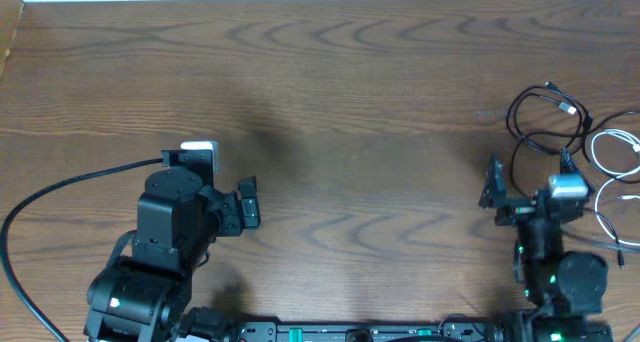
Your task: Untangle cables
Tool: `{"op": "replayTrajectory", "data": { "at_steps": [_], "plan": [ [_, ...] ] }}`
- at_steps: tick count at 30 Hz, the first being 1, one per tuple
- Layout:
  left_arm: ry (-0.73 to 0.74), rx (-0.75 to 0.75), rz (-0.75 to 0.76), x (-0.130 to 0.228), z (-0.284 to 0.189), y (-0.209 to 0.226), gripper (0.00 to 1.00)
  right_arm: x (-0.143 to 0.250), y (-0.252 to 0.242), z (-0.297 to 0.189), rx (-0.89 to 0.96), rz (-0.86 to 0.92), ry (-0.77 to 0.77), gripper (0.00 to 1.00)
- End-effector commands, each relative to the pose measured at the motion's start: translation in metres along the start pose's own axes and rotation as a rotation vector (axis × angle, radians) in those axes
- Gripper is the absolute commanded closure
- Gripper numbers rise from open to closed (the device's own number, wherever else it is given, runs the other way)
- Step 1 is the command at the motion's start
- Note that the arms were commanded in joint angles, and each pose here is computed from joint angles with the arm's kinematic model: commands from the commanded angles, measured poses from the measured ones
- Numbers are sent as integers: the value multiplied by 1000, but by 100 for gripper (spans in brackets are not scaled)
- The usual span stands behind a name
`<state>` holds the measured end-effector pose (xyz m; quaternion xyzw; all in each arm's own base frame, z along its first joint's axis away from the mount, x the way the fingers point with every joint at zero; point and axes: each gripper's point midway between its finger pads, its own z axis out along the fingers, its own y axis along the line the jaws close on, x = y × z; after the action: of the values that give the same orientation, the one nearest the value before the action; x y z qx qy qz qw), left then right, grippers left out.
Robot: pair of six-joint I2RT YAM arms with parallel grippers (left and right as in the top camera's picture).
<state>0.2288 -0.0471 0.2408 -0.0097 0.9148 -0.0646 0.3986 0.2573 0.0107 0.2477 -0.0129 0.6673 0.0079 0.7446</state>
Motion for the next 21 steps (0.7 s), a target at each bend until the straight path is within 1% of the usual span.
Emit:
{"op": "replayTrajectory", "data": {
  "at_steps": [1, 2, 4, 7, 9, 11, 13, 17, 21],
  "plan": [
    [3, -12, 14, 1, 2, 2, 2, 18, -1, -7, 7, -9, -57, 1],
    [3, -12, 14, 1, 2, 2, 2, 22, -1, -9, 8, -8, -93, 1],
    [3, -12, 14, 1, 2, 2, 2, 21, -3, -11, 13, -7, -88, 1],
    [3, -12, 14, 1, 2, 2, 2, 12, -6, -17, 30, -8, -132, 1],
    [3, -12, 14, 1, 2, 2, 2, 11, -10, -20, 44, -11, -134, 1],
    [3, -12, 14, 1, 2, 2, 2, 20, -10, -18, 46, -12, -100, 1],
    [3, -12, 14, 1, 2, 2, 2, 39, -11, -17, 47, -14, -20, 1],
    [3, -12, 14, 1, 2, 2, 2, 90, -9, -21, 37, 11, 185, 1],
    [3, -12, 14, 1, 2, 2, 2, 89, -7, -21, 26, 5, 184, 1]
  ]
}}
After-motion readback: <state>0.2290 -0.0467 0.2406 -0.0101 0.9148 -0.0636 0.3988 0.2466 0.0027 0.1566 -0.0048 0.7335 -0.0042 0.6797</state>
